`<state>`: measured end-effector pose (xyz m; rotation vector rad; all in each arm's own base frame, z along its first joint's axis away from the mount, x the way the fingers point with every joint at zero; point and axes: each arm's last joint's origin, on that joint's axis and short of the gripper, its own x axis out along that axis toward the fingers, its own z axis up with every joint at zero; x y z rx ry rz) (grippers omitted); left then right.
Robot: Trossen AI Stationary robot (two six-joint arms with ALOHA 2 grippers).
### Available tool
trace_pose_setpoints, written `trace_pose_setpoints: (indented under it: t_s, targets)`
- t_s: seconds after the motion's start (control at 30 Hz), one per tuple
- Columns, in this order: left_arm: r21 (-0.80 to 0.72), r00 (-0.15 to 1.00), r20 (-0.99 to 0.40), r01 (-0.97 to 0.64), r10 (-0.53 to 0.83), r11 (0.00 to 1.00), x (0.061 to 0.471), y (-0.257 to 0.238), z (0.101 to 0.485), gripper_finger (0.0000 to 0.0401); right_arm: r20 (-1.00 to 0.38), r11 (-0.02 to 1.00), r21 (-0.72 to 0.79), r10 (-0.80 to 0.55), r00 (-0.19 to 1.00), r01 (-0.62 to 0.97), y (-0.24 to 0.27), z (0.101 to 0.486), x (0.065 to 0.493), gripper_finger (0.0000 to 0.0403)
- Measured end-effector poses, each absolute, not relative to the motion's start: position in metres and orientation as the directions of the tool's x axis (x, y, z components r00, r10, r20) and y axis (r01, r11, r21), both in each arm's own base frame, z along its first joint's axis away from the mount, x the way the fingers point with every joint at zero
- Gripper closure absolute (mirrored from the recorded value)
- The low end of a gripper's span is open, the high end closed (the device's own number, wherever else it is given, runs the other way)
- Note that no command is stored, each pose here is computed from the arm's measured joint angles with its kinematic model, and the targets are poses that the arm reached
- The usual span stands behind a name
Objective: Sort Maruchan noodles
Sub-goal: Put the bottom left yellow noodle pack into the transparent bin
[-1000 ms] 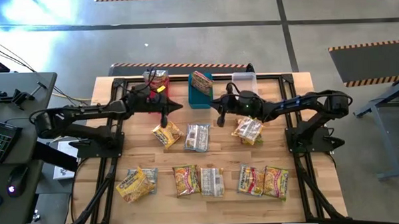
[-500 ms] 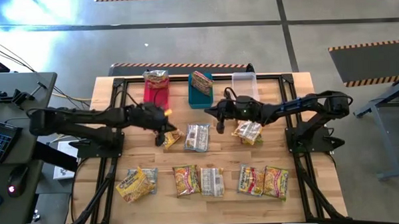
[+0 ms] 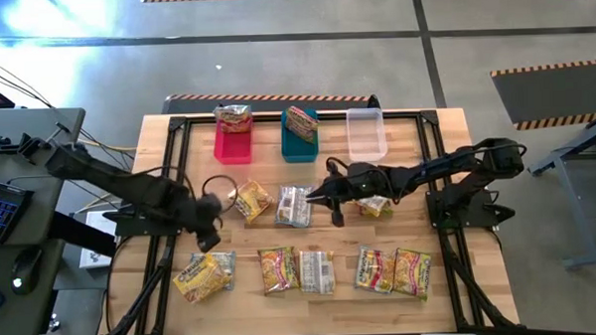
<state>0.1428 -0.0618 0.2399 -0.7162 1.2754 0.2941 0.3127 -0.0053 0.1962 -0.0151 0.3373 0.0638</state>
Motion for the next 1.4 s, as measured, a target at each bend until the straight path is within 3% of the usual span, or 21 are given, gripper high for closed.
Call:
trace_pose_setpoints:
  t_s: [0.17,0.37,1.03,1.2,1.4]
  targets:
    - [-0.311,0.172,-0.95,-0.617,-0.262,0.723,0.136,-0.075,0.235,0.0243,-0.352,0.997,-0.002,0.069,0.934,-0.074,-0.003,0.194,0.312,0.0323]
    - [-0.286,0.151,-0.958,-0.585,-0.244,0.759,0.142,-0.078,0.23,0.0223,-0.39,0.994,0.017,0.107,0.915,-0.109,-0.002,0.19,0.31,0.0297]
    - [-0.181,-0.053,-0.979,-0.224,-0.197,0.958,0.173,-0.096,0.186,0.0222,-0.384,0.984,0.053,0.175,0.907,-0.168,0.0,0.191,0.31,0.0292]
    - [-0.174,-0.078,-0.98,-0.126,-0.185,0.977,0.177,-0.098,0.179,0.0254,-0.391,0.984,0.054,0.175,0.904,-0.167,0.0,0.19,0.31,0.0292]
    - [-0.18,-0.078,-0.98,-0.052,-0.184,0.982,0.177,-0.098,0.179,0.035,-0.402,0.984,0.056,0.175,0.899,-0.167,0.0,0.189,0.309,0.0292]
